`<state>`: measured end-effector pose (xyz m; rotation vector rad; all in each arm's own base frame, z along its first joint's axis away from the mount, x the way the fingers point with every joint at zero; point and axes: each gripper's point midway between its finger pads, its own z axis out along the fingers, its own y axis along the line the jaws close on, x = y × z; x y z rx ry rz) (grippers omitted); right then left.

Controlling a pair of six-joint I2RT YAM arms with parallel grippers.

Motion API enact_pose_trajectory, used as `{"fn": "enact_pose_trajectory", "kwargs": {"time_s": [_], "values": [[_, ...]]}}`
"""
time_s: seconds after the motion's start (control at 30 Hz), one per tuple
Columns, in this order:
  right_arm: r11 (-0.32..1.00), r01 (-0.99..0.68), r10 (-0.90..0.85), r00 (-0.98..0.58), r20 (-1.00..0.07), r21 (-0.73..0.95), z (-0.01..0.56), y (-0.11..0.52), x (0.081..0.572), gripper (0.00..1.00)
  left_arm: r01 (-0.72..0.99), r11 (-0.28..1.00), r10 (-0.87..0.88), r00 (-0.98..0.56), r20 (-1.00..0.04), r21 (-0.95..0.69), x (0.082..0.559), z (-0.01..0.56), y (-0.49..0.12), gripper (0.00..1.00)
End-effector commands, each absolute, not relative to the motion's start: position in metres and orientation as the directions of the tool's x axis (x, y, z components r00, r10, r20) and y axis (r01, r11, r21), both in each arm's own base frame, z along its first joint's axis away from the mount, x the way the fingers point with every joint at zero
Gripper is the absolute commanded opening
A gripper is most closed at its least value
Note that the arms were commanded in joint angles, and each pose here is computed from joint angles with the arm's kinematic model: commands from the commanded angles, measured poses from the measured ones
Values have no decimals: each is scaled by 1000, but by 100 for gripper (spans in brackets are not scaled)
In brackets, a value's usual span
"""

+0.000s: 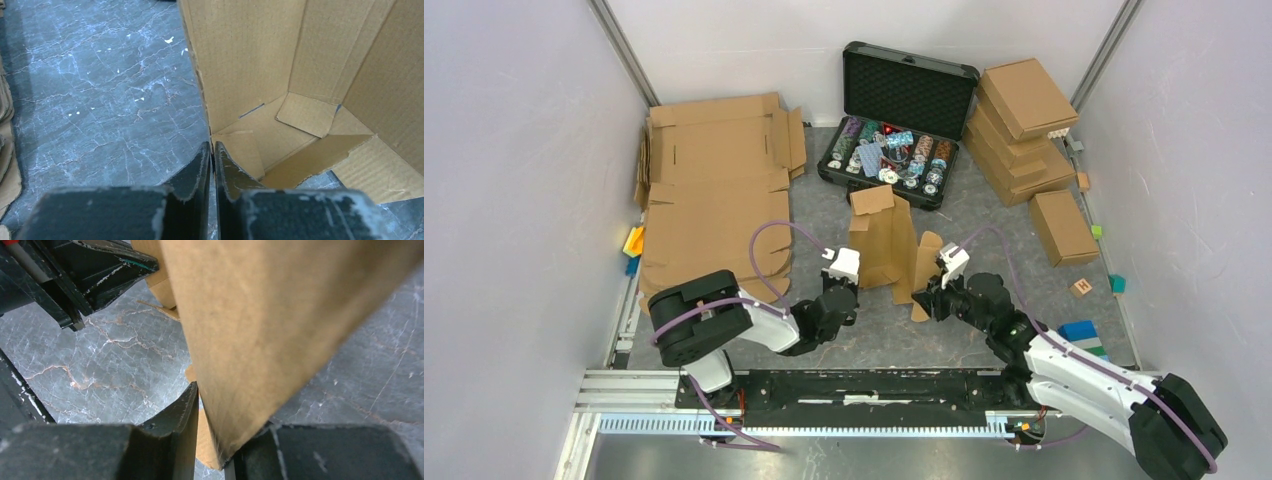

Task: Fold the paper box

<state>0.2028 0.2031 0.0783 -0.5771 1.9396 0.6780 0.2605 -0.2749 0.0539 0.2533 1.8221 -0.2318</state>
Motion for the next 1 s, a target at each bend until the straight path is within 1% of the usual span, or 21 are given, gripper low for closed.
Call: {"fn": "enact_pose_trajectory", "kwargs": {"time_s": [0.0,0.17,0.27,0.37,0.43,0.53,0.63,0.8,0.97], "values": [[723,-625,-54,-476,-878,295,68,205,192,26,316,948,51,-251,-967,-32,256,58,-284,14],[721,-637,-77,-466,-881,274,63,204,190,26,377,925,79,-291,-953,-39,248,55,-294,17],[693,-663,-77,-460,-884,284,63,210,186,26,397,917,87,-309,-947,-45,247,57,-301,18],[677,-677,-74,-454,-888,289,65,215,183,26,428,903,98,-318,-943,-50,246,59,-309,22],[677,-678,-78,-453,-888,286,64,215,182,26,435,899,100,-323,-941,-54,245,59,-311,31],[691,-669,-87,-452,-888,273,62,213,184,26,442,894,98,-335,-937,-64,243,59,-309,39],[713,-654,-93,-445,-891,252,61,208,188,25,436,896,93,-360,-929,-79,243,57,-304,49],[735,-636,-104,-446,-889,234,58,204,191,25,452,884,91,-415,-905,-118,246,55,-299,54],[751,-628,-116,-429,-896,204,60,201,197,25,519,843,101,-414,-905,-143,244,62,-303,65]]}}
